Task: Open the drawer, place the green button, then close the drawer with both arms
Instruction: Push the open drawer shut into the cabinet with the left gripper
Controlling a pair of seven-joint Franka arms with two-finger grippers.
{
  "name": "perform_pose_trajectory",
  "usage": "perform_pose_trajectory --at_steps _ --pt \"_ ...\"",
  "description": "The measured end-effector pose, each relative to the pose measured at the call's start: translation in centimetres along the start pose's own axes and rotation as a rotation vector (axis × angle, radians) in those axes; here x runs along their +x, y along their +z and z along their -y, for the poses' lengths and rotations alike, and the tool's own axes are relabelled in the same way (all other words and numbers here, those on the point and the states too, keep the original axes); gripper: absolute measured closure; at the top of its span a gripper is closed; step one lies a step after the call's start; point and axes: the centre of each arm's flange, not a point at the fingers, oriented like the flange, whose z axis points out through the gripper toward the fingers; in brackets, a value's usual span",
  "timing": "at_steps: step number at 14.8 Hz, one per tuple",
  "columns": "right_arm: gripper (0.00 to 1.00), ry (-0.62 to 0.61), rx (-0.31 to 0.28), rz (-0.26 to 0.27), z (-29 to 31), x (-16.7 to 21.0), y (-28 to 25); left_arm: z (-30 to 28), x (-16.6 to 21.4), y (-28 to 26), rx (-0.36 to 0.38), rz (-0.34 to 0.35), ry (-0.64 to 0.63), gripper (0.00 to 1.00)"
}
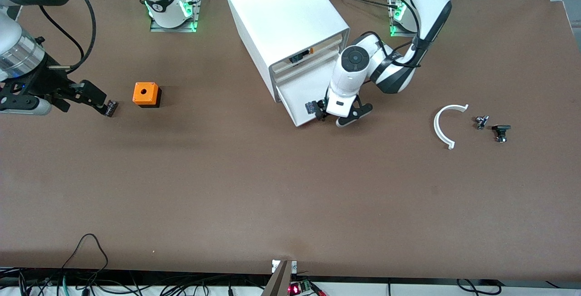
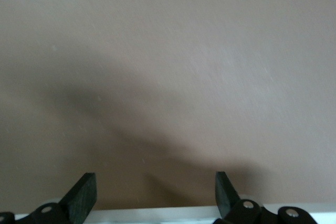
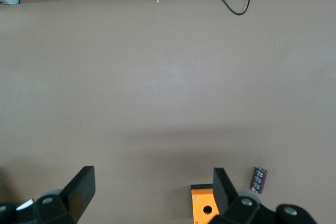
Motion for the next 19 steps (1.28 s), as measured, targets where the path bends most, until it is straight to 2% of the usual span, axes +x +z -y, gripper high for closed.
perform_pose_trajectory --at_steps 4,8,15,19 --pt "0.0 0.014 -0.007 0.011 -1.6 0.2 -2.2 -1.1 -4.2 0.2 -0.001 0.037 0.05 0.01" --pt "0.0 0.013 -0.006 -0.002 -1.5 0.6 -4.1 -1.3 -7.1 0.6 0.006 0.068 0.078 0.01" --pt "0.0 0.014 -0.006 -0.004 -1.4 0.9 -4.0 -1.4 -10.3 0.8 0.01 0.124 0.08 0.01" --pt "0.0 0.013 -0.006 -0.003 -1.4 0.9 -4.0 -1.2 -10.5 0.9 0.022 0.138 0.071 0.01"
